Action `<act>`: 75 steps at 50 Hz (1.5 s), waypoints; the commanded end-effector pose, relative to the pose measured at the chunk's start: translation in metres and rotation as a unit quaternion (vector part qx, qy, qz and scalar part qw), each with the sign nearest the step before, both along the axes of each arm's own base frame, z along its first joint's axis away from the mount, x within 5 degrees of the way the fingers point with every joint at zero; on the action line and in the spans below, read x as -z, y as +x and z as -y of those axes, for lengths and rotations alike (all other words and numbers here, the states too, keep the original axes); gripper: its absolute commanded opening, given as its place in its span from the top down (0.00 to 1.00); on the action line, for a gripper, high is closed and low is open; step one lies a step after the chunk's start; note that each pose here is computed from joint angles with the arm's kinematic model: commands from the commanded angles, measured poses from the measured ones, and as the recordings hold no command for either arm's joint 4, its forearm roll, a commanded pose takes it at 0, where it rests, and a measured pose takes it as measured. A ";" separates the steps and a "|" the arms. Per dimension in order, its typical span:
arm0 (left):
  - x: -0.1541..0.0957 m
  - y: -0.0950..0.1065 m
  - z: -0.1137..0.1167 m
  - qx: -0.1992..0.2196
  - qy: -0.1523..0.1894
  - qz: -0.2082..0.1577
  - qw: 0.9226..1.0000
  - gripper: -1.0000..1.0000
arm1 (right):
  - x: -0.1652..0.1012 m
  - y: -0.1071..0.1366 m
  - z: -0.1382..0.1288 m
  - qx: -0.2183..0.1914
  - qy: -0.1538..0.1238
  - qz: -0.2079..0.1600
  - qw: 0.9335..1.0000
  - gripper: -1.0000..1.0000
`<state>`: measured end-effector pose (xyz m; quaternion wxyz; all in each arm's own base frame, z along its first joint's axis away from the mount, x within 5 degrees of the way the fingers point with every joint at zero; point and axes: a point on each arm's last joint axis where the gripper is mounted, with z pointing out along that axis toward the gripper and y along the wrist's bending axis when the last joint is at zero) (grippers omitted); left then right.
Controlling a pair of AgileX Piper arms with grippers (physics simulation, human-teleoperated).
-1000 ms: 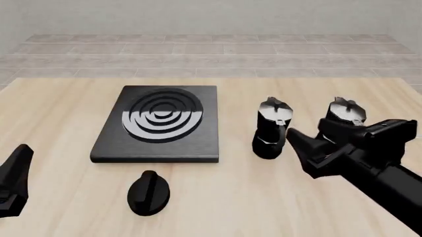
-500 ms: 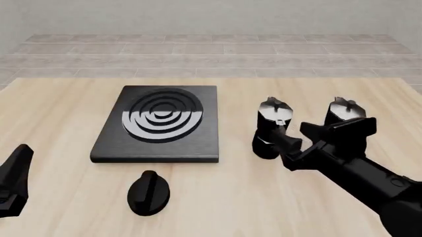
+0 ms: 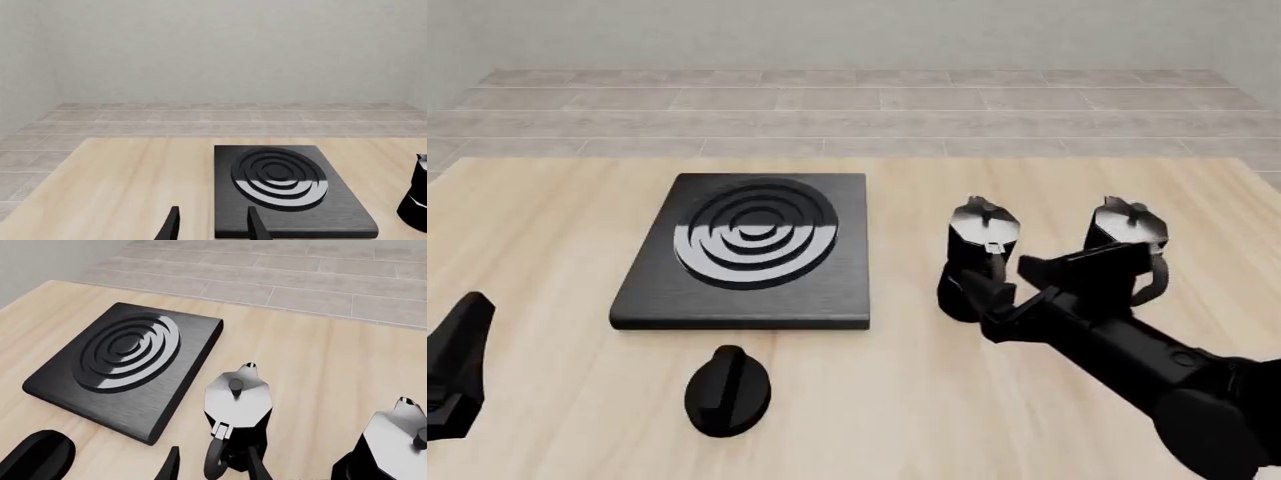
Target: Put both moka pots on the stove.
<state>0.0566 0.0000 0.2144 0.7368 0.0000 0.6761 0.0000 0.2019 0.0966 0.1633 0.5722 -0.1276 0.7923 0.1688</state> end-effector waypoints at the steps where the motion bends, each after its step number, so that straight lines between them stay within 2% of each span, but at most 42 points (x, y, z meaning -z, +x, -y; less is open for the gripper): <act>1: 0.000 0.000 0.000 0.000 0.000 0.000 1.000 0.00 | 0.011 0.006 -0.002 0.004 -0.001 -0.013 1.000 0.00; 12: 0.000 0.000 0.000 0.000 0.000 0.000 1.000 0.00 | 0.018 0.011 -0.003 0.006 -0.001 -0.021 1.000 0.00; 25: 0.000 0.000 0.000 0.000 0.000 0.000 1.000 0.00 | 0.018 0.018 -0.008 0.001 -0.008 -0.004 1.000 0.00; 26: 0.000 0.000 0.000 0.000 0.000 0.000 1.000 0.00 | 0.016 0.017 -0.006 0.001 -0.009 0.005 1.000 1.00; 33: 0.000 0.000 0.000 0.000 0.000 0.000 1.000 0.00 | 0.018 0.019 -0.004 0.005 -0.011 0.008 1.000 1.00; 39: 0.000 0.000 0.000 0.000 0.000 0.000 1.000 0.00 | 0.014 0.017 -0.001 0.004 -0.024 0.032 0.999 1.00; 41: 0.000 0.000 0.000 0.000 0.000 0.000 1.000 0.00 | 0.015 0.019 0.000 0.007 -0.024 0.029 0.999 1.00; 49: 0.000 0.000 0.000 0.000 0.000 0.000 1.000 0.00 | 0.008 0.016 0.008 0.012 -0.044 0.076 0.996 1.00; 53: 0.000 0.000 0.000 0.000 0.000 0.000 1.000 0.00 | 0.004 0.020 0.012 0.023 -0.041 0.097 0.994 1.00; 54: 0.000 0.000 0.000 0.000 0.000 0.000 1.000 0.00 | 0.001 0.020 0.012 0.024 -0.039 0.118 0.992 1.00; 55: 0.000 0.000 0.000 0.000 0.000 0.000 1.000 0.00 | 0.001 0.024 0.012 0.029 -0.034 0.118 0.992 1.00; 56: 0.000 0.000 0.000 0.000 0.000 0.000 1.000 0.00 | 0.000 0.025 0.013 0.029 -0.045 0.131 0.990 1.00; 57: 0.000 0.000 0.000 0.000 0.000 0.000 1.000 0.00 | -0.004 0.022 0.012 0.024 -0.044 0.151 0.987 1.00; 59: 0.000 0.000 0.000 0.000 0.000 0.000 1.000 0.00 | -0.009 0.025 0.011 0.027 -0.036 0.154 0.987 1.00; 60: 0.000 0.000 0.000 0.000 0.000 0.000 1.000 0.00 | -0.013 0.026 0.010 0.025 -0.040 0.171 0.984 1.00; 62: 0.000 0.000 0.000 0.000 0.000 0.000 1.000 0.00 | -0.014 0.028 0.010 0.028 -0.032 0.168 0.985 1.00; 63: 0.000 0.000 0.000 0.000 0.000 0.000 1.000 0.00 | -0.019 0.029 0.007 0.024 -0.031 0.183 0.982 1.00; 68: 0.000 0.000 0.000 0.000 0.000 0.000 1.000 0.00 | -0.031 0.035 0.000 0.019 -0.018 0.205 0.979 1.00; 69: 0.000 0.000 0.000 0.000 0.000 0.000 1.000 0.00 | -0.036 0.033 -0.002 0.014 -0.018 0.220 0.975 1.00; 75: 0.000 0.000 0.000 0.000 0.000 0.000 1.000 0.00 | -0.042 0.044 -0.010 0.010 -0.003 0.230 0.973 1.00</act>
